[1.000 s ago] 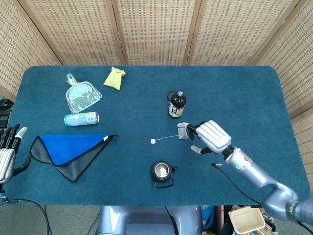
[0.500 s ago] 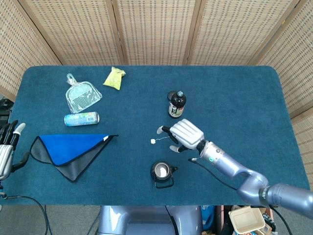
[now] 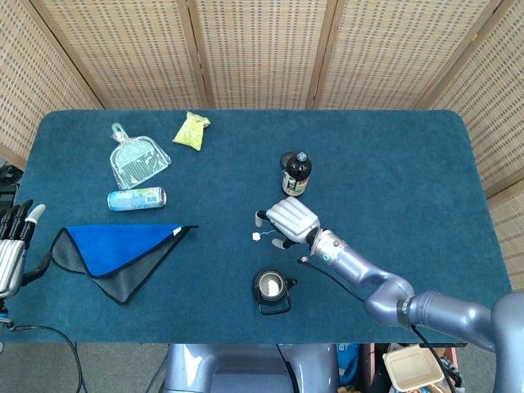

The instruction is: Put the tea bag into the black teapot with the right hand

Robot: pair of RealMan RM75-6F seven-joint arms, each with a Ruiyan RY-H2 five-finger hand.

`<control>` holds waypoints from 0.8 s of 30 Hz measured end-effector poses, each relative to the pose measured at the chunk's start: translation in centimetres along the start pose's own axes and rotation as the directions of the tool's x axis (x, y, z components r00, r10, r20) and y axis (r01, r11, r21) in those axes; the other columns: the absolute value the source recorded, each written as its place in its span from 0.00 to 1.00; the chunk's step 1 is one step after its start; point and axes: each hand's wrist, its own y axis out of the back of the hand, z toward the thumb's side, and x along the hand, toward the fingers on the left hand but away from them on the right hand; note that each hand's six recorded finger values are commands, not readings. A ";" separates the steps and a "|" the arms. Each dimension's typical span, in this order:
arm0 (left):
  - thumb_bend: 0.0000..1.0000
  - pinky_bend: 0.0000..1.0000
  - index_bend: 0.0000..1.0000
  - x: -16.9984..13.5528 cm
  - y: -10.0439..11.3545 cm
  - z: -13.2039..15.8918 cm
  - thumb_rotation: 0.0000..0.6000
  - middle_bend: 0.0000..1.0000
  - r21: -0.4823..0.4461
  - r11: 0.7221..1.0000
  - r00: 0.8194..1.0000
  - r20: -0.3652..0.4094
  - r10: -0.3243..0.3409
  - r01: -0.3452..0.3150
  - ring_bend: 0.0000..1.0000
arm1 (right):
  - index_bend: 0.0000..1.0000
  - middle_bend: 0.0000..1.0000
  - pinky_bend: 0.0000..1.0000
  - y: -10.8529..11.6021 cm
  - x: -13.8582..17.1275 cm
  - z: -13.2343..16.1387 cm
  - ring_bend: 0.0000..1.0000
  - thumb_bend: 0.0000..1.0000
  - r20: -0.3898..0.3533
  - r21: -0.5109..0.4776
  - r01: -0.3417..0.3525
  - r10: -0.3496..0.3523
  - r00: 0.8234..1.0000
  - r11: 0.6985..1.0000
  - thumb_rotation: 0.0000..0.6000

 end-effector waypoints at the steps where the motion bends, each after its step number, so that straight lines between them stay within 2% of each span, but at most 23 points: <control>1: 0.38 0.00 0.04 0.0 0.0 0.0 1.00 0.00 0.000 1.000 1.000 -0.001 -0.001 0.001 0.00 | 0.42 0.91 0.93 -0.1 -0.1 0.0 0.93 0.44 0.000 0.003 -0.001 0.001 1.000 1.000 1.00; 24: 0.38 0.00 0.04 0.0 -1.2 -0.8 1.00 0.00 -0.004 0.999 0.999 -0.026 -0.034 0.034 0.00 | 0.44 0.91 0.94 -3.8 -4.3 0.3 0.94 0.44 0.050 0.073 -0.057 0.053 0.997 0.996 1.00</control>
